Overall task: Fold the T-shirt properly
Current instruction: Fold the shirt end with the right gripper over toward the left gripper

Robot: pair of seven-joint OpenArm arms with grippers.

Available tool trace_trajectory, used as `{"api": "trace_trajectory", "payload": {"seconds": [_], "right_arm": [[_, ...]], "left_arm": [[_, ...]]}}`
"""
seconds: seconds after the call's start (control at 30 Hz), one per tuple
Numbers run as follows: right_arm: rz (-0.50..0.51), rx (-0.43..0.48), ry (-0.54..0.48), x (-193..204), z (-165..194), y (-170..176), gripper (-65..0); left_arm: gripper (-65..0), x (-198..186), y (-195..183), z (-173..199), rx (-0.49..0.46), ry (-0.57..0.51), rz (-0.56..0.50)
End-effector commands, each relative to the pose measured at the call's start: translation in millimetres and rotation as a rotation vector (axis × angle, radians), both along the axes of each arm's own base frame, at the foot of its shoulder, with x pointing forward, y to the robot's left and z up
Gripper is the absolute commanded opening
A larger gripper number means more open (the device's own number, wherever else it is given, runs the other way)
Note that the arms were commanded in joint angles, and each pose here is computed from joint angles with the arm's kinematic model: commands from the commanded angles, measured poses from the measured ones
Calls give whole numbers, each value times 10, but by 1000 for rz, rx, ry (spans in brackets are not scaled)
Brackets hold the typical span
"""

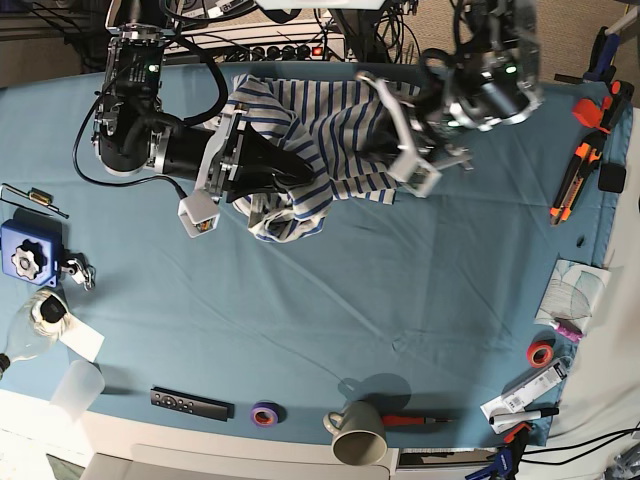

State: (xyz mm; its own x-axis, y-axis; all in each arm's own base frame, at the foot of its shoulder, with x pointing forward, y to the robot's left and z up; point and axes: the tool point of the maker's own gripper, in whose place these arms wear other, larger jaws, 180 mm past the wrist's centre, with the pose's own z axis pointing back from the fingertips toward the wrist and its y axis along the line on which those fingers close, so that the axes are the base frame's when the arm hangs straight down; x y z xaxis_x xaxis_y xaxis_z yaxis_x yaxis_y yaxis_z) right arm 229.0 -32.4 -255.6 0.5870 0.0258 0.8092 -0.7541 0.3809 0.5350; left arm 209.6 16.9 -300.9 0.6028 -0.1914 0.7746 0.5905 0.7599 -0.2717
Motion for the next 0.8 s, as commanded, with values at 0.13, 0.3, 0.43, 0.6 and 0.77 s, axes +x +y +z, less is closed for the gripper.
{"api": "trace_trajectory", "payload": {"seconds": [0.13, 0.3, 0.43, 0.6, 0.77], "right_arm": [[69, -119, -12, -56, -180, 196, -650], [146, -301, -52, -69, -449, 406, -650], [163, -252, -89, 23, -383, 755, -650], [233, -228, -50, 92, -469, 1148, -650], [269, -253, -36, 112, -543, 1249, -650]], "left_arm": [[-650, 101, 632, -13, 42, 14, 229], [-650, 92, 1080, 4, 49, 24, 357], [-650, 77, 1283, 34, 48, 24, 411], [-650, 76, 1398, 44, 63, 19, 444], [-650, 79, 1395, 47, 61, 18, 443]]}}
